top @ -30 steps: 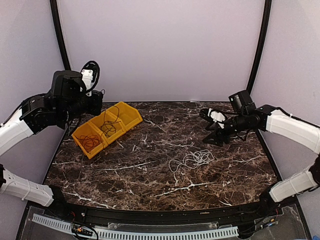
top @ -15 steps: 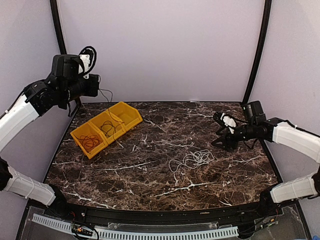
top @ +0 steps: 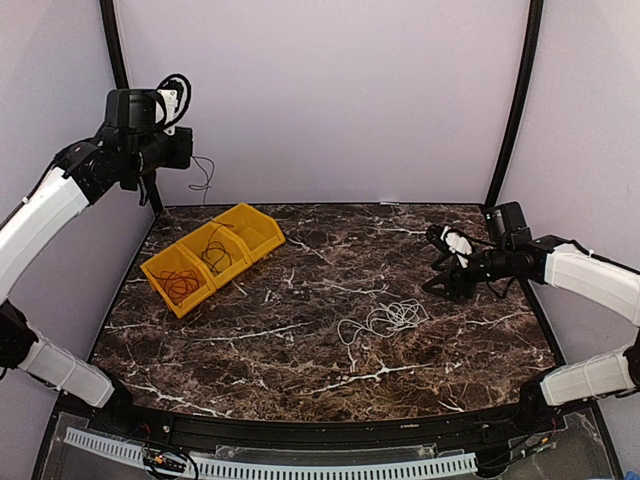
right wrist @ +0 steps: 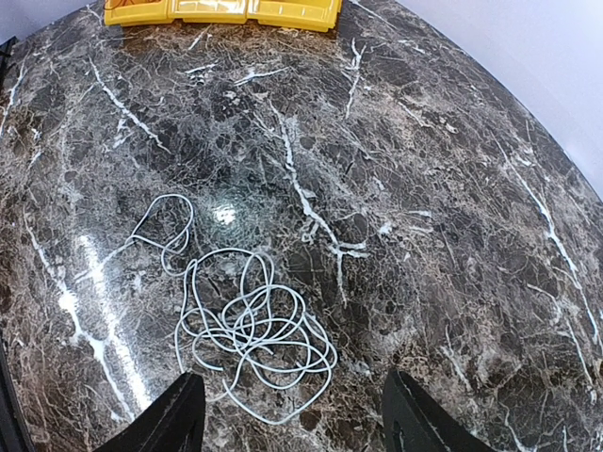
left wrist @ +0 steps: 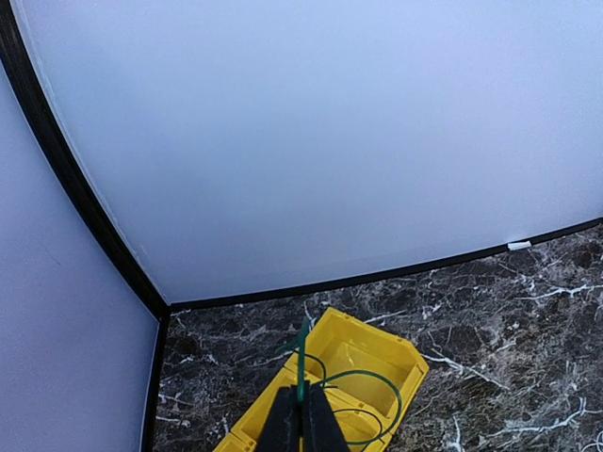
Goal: Untangle the cables
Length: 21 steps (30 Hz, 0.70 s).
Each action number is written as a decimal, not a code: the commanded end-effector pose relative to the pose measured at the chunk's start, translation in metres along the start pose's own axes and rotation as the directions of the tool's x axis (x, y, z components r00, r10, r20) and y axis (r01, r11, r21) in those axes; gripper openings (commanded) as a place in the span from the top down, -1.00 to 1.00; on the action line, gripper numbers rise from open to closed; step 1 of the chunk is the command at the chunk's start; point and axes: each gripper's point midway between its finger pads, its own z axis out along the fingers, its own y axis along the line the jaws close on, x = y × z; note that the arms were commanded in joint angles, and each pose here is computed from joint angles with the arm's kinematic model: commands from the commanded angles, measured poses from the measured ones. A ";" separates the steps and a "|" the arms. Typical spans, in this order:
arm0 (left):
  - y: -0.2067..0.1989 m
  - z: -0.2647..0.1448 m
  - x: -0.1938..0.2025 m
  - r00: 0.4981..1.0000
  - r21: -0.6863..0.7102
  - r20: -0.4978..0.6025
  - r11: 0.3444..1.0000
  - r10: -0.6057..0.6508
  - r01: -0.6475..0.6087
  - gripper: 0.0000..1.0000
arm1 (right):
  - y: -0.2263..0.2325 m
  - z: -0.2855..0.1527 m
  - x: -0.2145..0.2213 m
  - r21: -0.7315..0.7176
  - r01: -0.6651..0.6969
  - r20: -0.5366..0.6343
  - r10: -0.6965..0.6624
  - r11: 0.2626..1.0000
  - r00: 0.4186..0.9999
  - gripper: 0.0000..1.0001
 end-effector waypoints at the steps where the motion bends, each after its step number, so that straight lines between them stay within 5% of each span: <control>1: 0.013 0.014 0.022 0.999 0.002 -0.036 1.000 0.006 -0.006 1.00 | -0.003 -0.001 -0.004 0.011 0.027 0.026 -0.028 1.000 0.999 -0.32; 21: 0.033 0.081 0.133 0.971 -0.073 -0.235 0.997 -0.052 0.036 1.00 | -0.005 0.007 0.007 0.004 0.024 -0.019 -0.024 1.000 1.000 -0.33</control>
